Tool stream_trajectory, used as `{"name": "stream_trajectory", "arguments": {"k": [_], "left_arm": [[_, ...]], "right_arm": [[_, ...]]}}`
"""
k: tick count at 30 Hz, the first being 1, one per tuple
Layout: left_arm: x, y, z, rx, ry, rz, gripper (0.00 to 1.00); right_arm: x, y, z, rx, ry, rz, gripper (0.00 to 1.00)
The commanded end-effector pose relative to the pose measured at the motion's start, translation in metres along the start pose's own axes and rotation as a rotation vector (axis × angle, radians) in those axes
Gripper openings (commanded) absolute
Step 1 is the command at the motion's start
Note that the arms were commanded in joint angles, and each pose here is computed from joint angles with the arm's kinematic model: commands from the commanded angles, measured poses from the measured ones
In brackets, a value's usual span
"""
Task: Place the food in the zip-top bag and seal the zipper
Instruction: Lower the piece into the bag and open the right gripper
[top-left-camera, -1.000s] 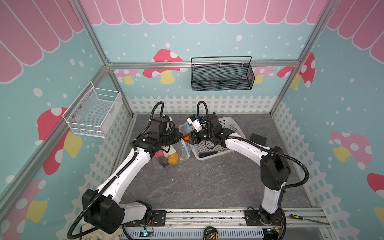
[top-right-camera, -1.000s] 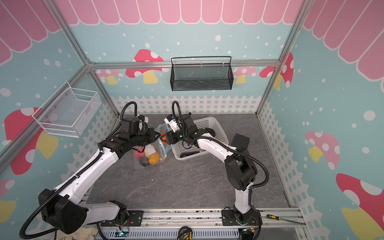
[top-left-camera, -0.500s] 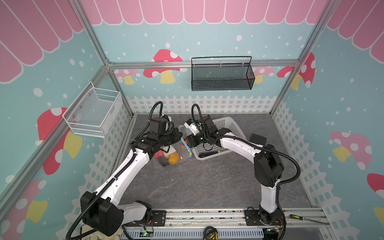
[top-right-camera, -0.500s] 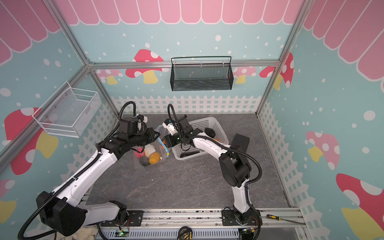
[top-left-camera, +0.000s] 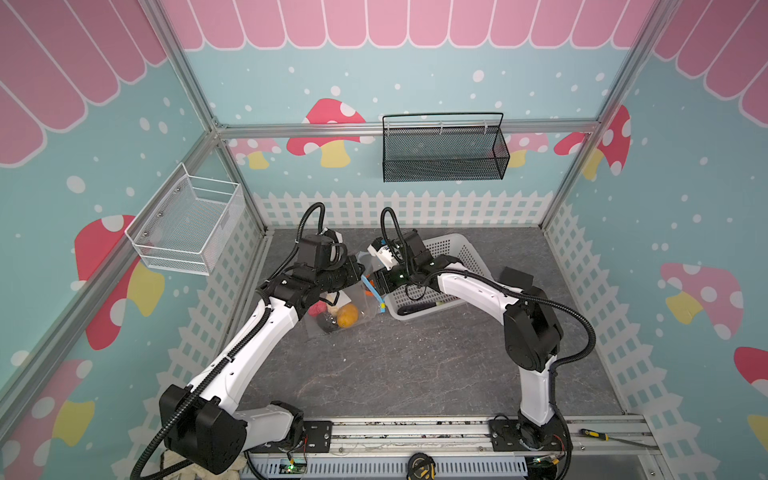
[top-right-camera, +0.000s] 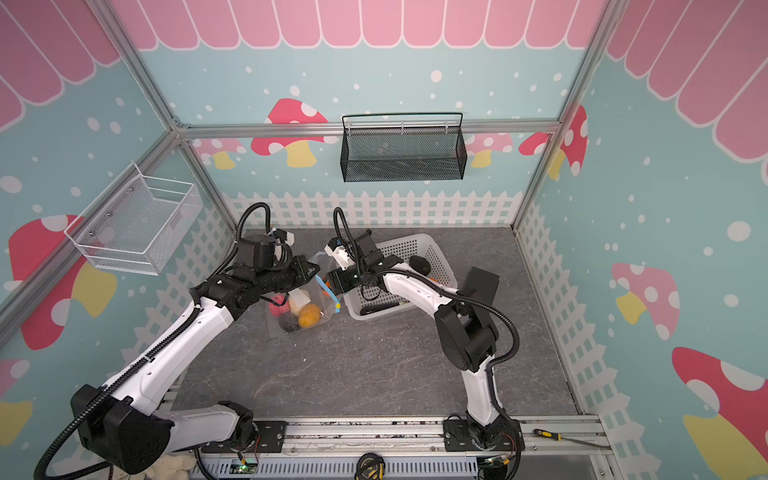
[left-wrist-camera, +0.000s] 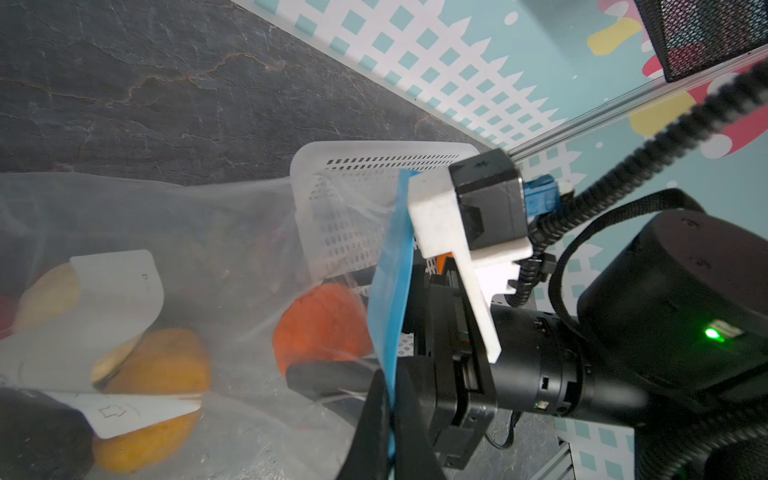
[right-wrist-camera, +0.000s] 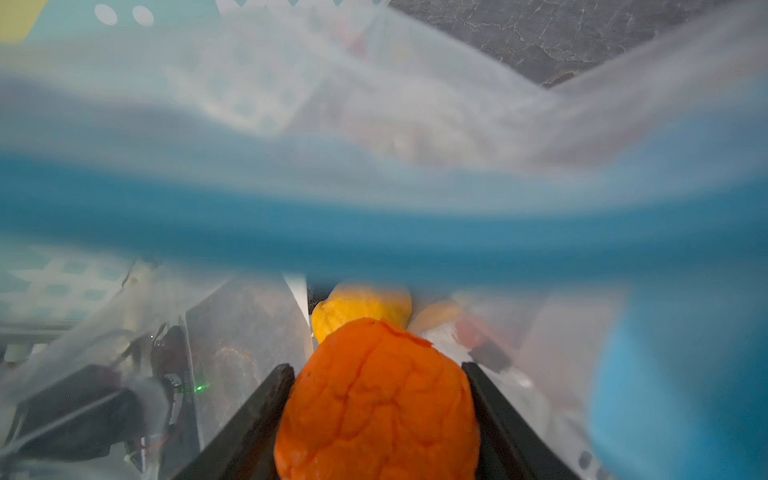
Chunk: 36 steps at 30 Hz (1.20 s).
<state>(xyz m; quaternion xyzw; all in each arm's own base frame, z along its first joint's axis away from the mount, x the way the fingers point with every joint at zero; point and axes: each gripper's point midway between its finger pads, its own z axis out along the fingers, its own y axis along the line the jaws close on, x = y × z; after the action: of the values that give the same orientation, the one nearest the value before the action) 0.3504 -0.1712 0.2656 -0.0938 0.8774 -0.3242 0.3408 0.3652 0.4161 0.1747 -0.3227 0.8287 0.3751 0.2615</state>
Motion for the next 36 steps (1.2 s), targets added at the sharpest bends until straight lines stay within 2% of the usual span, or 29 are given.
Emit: {"name": "stream_trajectory", "arguments": {"k": [1,12,24,30,36], "left_arm": [[-0.003,-0.006,-0.006,0.014,-0.018,0.004,0.00],[-0.003,-0.004,-0.003,0.009,-0.014,0.004,0.00],[-0.002,-0.002,-0.002,0.001,-0.013,0.004,0.00],[0.001,0.002,-0.001,-0.008,-0.009,-0.001,0.00],[0.005,0.005,0.002,-0.007,0.001,-0.008,0.00]], "right_arm": [[-0.001,-0.001,0.005,0.007,0.011,-0.015,0.66],[0.000,-0.004,0.007,0.018,0.017,-0.015,0.73],[0.001,-0.002,0.006,0.012,0.017,-0.010,0.73],[-0.008,0.014,-0.018,-0.003,-0.031,0.004,0.72],[-0.010,0.018,-0.057,0.081,-0.106,-0.004,0.69]]}}
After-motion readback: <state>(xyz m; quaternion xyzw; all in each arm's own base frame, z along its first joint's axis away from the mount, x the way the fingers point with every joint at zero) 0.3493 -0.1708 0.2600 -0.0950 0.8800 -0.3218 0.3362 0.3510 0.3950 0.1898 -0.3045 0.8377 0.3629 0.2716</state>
